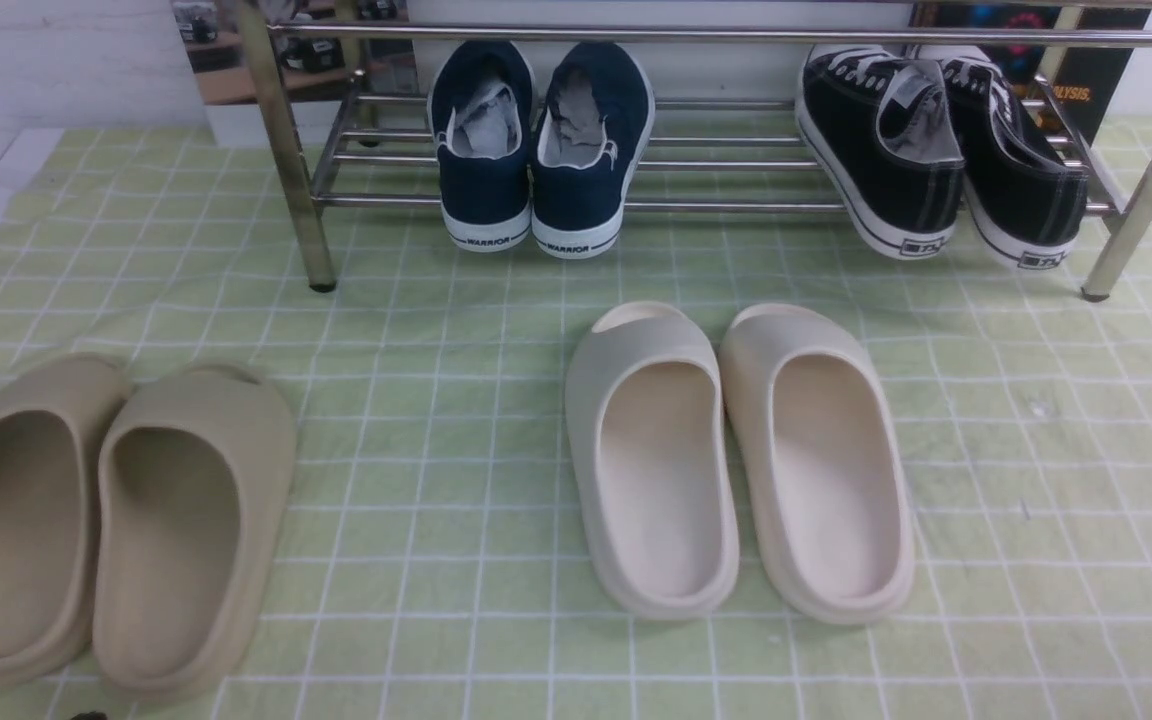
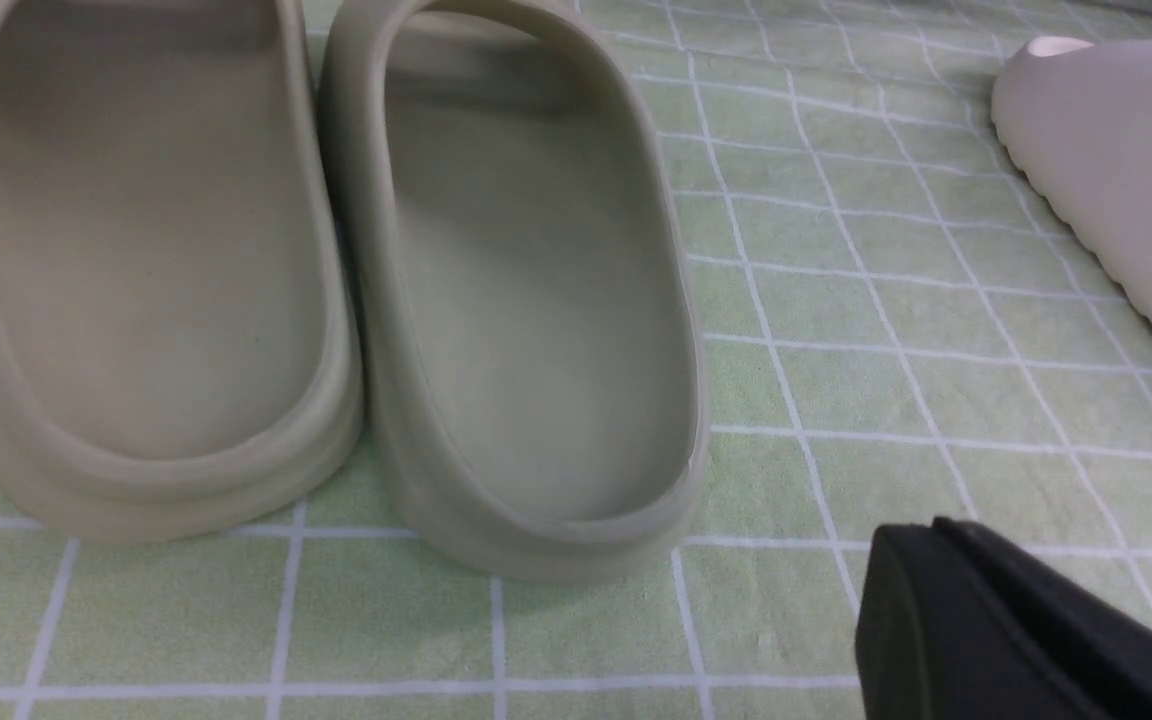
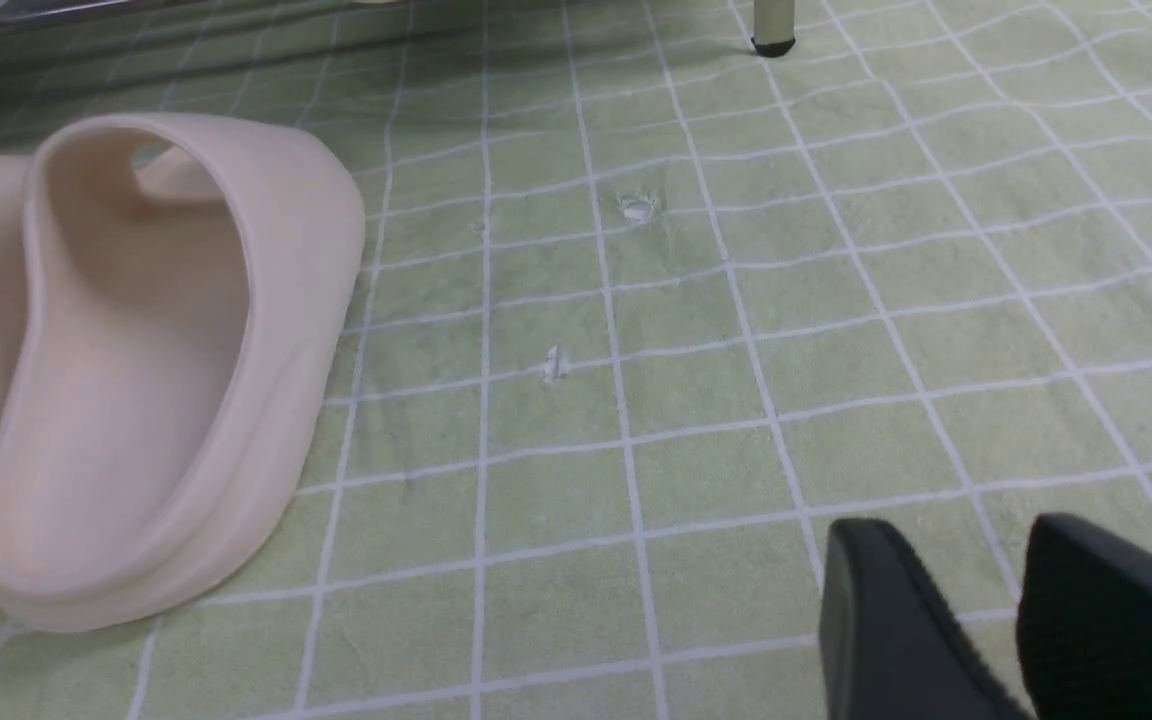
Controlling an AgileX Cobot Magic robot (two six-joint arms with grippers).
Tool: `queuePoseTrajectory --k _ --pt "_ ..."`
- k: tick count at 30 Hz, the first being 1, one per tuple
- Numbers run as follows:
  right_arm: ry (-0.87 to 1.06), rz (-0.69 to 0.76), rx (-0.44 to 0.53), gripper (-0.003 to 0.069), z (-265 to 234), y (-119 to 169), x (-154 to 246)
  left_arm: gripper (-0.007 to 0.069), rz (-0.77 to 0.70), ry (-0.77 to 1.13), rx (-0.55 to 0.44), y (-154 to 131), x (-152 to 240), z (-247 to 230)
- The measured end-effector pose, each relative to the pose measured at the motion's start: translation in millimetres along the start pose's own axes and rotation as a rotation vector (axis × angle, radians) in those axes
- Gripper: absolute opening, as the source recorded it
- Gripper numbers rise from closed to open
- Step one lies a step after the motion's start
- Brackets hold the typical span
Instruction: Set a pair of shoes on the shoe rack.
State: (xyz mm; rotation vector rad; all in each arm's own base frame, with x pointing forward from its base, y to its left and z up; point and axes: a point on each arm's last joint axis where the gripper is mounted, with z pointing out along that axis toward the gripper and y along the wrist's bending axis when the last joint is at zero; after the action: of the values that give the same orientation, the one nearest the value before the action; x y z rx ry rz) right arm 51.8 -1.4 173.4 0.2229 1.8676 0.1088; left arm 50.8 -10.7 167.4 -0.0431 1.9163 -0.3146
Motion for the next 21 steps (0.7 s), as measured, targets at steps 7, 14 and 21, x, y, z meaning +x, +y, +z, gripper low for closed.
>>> queuePoseTrajectory --k 7,14,21 --pt "0.000 0.000 0.000 0.0239 0.0 0.0 0.0 0.0006 0.000 0.000 0.000 0.0 0.0 0.0" --pt "0.000 0.000 0.000 0.0239 0.0 0.0 0.0 0.0015 0.000 0.000 0.000 0.0 0.0 0.0" --pt "0.000 0.000 0.000 0.0239 0.0 0.0 0.0 0.0022 0.000 0.000 0.000 0.0 0.0 0.0"
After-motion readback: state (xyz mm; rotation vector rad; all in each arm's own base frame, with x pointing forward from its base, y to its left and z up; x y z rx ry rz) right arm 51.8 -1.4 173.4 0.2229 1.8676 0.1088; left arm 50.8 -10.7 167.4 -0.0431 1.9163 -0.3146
